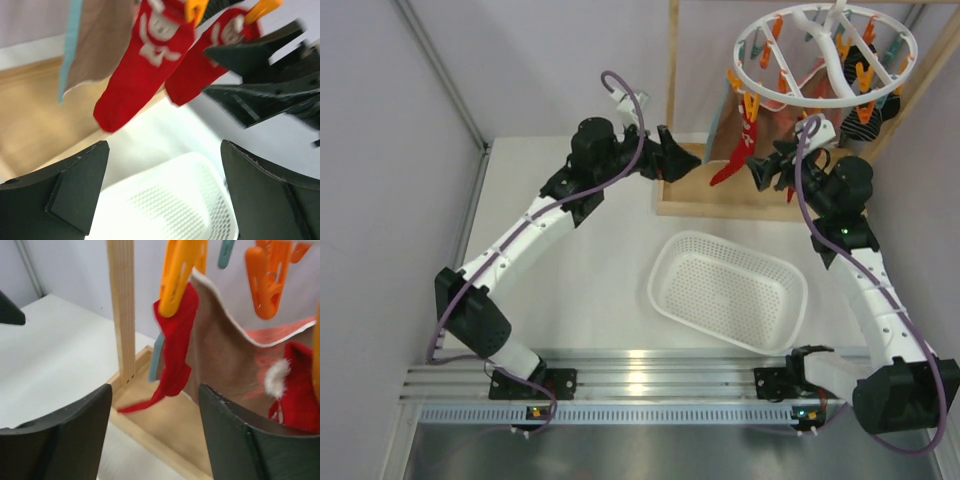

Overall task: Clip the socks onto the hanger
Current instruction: Reset both arms

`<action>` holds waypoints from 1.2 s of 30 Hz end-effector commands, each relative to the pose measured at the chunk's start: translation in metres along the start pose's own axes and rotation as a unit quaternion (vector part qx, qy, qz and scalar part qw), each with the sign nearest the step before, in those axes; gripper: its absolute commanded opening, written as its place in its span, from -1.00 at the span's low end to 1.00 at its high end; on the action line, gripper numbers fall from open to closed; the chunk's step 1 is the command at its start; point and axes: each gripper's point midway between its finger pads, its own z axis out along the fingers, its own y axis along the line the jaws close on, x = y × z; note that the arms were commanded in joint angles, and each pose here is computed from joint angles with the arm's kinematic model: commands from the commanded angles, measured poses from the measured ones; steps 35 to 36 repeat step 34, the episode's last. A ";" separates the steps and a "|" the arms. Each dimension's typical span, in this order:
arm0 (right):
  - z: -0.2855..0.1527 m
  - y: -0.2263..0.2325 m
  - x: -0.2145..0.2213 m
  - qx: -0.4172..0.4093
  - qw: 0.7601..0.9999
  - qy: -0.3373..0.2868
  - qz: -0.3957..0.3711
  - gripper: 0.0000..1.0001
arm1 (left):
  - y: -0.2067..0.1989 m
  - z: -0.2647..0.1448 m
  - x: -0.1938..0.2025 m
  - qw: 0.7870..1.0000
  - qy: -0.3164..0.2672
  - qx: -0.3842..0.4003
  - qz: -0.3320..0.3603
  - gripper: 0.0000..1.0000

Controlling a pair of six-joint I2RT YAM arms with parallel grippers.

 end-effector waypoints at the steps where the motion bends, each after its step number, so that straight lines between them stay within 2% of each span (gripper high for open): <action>1: -0.019 0.031 0.004 -0.069 0.997 0.028 -0.012 0.43 | 0.022 -0.044 0.018 0.996 0.059 -0.035 0.064 0.97; 2: -0.025 0.041 0.005 -0.092 0.995 0.035 -0.014 0.50 | 0.031 -0.054 0.022 0.994 0.068 -0.046 0.073 0.97; 3: -0.033 0.046 0.021 -0.103 0.992 0.068 -0.011 0.64 | 0.045 -0.065 0.028 0.991 0.080 -0.062 0.083 0.97; 5: -0.043 0.055 0.033 -0.127 0.987 0.095 -0.012 0.81 | 0.079 -0.091 0.037 0.985 0.117 -0.113 0.065 0.97; 6: -0.054 0.061 0.052 -0.143 0.980 0.134 -0.014 0.98 | 0.095 -0.101 0.036 0.978 0.124 -0.146 0.079 0.97; 8: -0.065 0.066 0.069 -0.154 0.974 0.165 -0.020 1.00 | 0.123 -0.127 0.043 0.964 0.155 -0.207 0.068 0.97; 10: -0.081 0.068 0.098 -0.158 0.965 0.208 -0.032 1.00 | 0.149 -0.153 0.036 0.948 0.156 -0.265 0.080 0.96; 11: -0.087 0.069 0.104 -0.159 0.963 0.217 -0.038 0.99 | 0.160 -0.166 0.045 0.939 0.168 -0.289 0.075 0.96; 14: -0.108 0.070 0.136 -0.161 0.950 0.263 -0.056 1.00 | 0.178 -0.206 0.045 0.917 0.154 -0.357 0.091 0.96; 17: -0.120 0.066 0.149 -0.148 0.943 0.292 -0.064 0.99 | 0.191 -0.246 0.056 0.907 0.137 -0.390 0.078 0.96; 20: -0.127 0.064 0.151 -0.132 0.944 0.295 -0.069 1.00 | 0.198 -0.276 0.066 0.895 0.125 -0.422 0.071 0.96; 25: -0.132 0.061 0.147 -0.110 0.948 0.290 -0.065 1.00 | 0.199 -0.300 0.074 0.886 0.117 -0.444 0.065 0.96; 36: -0.134 0.064 0.136 -0.099 0.956 0.270 -0.052 0.99 | 0.191 -0.304 0.072 0.892 0.111 -0.435 0.056 0.96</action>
